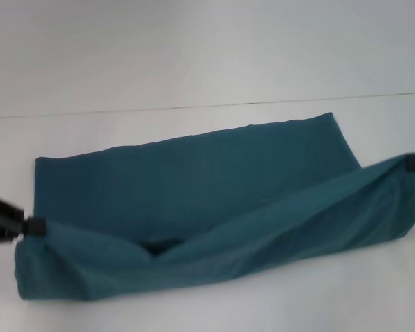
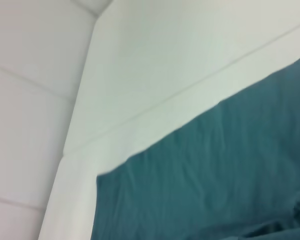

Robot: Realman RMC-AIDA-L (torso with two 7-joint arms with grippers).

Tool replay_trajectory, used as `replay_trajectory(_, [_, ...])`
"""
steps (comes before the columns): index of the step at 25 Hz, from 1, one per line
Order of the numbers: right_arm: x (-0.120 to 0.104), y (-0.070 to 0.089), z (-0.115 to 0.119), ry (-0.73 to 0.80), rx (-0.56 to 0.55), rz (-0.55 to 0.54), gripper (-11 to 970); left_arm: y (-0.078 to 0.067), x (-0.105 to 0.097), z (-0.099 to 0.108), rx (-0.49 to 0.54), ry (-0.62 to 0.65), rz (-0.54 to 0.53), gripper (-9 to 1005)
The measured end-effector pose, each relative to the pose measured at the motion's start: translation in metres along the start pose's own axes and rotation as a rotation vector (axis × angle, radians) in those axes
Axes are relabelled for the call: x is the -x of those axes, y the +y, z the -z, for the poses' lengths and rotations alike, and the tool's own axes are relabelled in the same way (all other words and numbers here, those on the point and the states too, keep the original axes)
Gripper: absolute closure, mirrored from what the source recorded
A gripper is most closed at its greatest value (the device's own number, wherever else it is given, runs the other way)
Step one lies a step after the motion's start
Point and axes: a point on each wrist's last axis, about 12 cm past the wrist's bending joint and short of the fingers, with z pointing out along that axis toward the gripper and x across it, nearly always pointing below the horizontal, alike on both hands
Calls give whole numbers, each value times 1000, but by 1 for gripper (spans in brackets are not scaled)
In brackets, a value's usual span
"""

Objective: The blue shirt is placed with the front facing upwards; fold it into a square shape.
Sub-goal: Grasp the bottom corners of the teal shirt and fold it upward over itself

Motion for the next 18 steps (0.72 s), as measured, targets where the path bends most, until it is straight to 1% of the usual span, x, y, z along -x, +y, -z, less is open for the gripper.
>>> replay_trajectory(4, [10,-4,-7,-58,-25,-13,906,-8,22,-1,34,-45,7,975])
replay_trajectory(5, [17,-6,-10,-94,-42,-16,904,-10,26,-1,44,-60,7,975])
replay_trajectory(7, [20,-6,-13,-110,-48,-17,900,-11,35,-3,68,-99,11,975])
replay_trajectory(10, [30,-5,-25,-156,-67,-12,894,-8,44,-7,95,-160,16,975])
replay_trajectory(14, [40,-3,-48,-188,-107,15,886,-3,53,-13,121,-230,25,975])
replay_trajectory(18, [46,0,-73,-212,-167,44,878,1,60,-27,169,-275,13,975])
